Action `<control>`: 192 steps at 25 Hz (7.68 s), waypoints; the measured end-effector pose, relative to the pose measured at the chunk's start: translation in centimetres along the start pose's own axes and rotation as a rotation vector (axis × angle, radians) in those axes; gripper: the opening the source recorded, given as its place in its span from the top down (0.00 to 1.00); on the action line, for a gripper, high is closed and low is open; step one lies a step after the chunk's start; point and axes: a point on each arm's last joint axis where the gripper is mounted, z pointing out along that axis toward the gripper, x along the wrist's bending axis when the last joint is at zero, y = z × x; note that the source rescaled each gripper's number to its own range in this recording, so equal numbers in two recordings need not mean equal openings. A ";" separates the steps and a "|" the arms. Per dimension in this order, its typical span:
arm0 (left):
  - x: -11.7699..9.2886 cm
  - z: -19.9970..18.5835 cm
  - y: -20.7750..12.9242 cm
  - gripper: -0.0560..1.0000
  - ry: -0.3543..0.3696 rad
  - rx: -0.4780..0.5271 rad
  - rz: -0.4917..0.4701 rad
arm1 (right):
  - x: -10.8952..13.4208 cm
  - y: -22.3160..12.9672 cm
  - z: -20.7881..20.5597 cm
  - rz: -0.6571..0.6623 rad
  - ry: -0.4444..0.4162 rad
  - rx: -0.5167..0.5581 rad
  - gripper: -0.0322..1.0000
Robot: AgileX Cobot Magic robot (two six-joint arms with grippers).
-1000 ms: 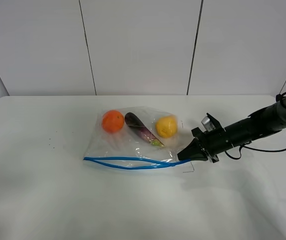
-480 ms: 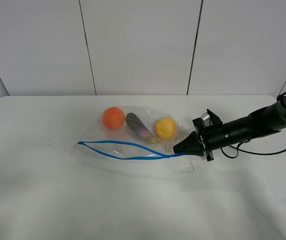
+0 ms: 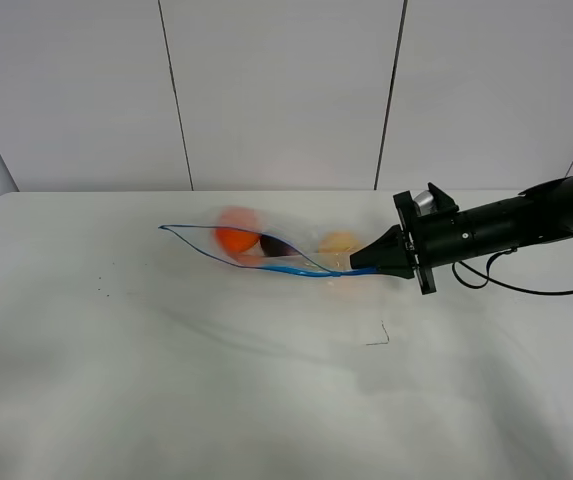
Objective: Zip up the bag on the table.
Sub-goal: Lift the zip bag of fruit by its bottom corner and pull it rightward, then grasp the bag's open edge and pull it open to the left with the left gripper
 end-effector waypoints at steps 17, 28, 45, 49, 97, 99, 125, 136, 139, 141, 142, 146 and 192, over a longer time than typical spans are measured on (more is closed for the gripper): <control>0.0 0.0 0.0 0.01 0.000 0.000 0.000 | 0.3 0.0 -0.1 0.008 0.004 -0.005 0.97; 0.8 0.7 10.2 0.01 0.037 0.080 0.063 | 0.3 0.0 -0.1 0.009 0.007 -0.008 0.97; 0.6 18.1 19.8 0.01 -0.162 0.216 1.041 | 0.3 0.0 -0.1 0.009 0.007 -0.008 0.97; -1.5 19.3 20.4 0.01 -0.188 0.107 1.079 | 0.3 0.0 -0.1 0.009 0.007 -0.008 0.97; -27.1 28.0 4.9 0.01 -0.580 -0.520 1.095 | 0.5 0.3 -0.1 0.038 0.030 -0.034 0.97; -27.4 28.5 4.3 0.01 -0.576 -0.528 1.095 | 0.5 0.3 -0.1 0.042 0.030 -0.034 0.97; -27.7 29.5 3.2 0.77 -0.540 -0.589 1.071 | 0.5 0.3 -0.1 0.042 0.030 -0.034 0.97; -27.7 29.5 3.2 0.95 -0.539 -0.590 1.074 | 0.5 0.3 -0.1 0.042 0.030 -0.034 0.97; -27.6 29.6 3.2 0.95 -0.530 -0.594 1.092 | 0.5 0.3 -0.1 0.042 0.030 -0.034 0.97; -27.3 29.9 3.3 0.95 -0.514 -0.595 1.105 | 0.5 0.3 -0.1 0.044 0.031 -0.035 0.97; -27.1 30.0 3.5 0.95 -0.504 -0.598 1.114 | 0.6 0.3 -0.1 0.048 0.034 -0.039 0.97; -26.0 30.6 4.3 0.95 -0.462 -0.596 1.160 | 0.6 0.5 -0.2 0.062 0.042 -0.053 0.97; -8.5 37.9 8.2 0.95 -0.033 -0.373 1.209 | 0.8 0.6 -0.1 0.075 0.050 -0.060 0.97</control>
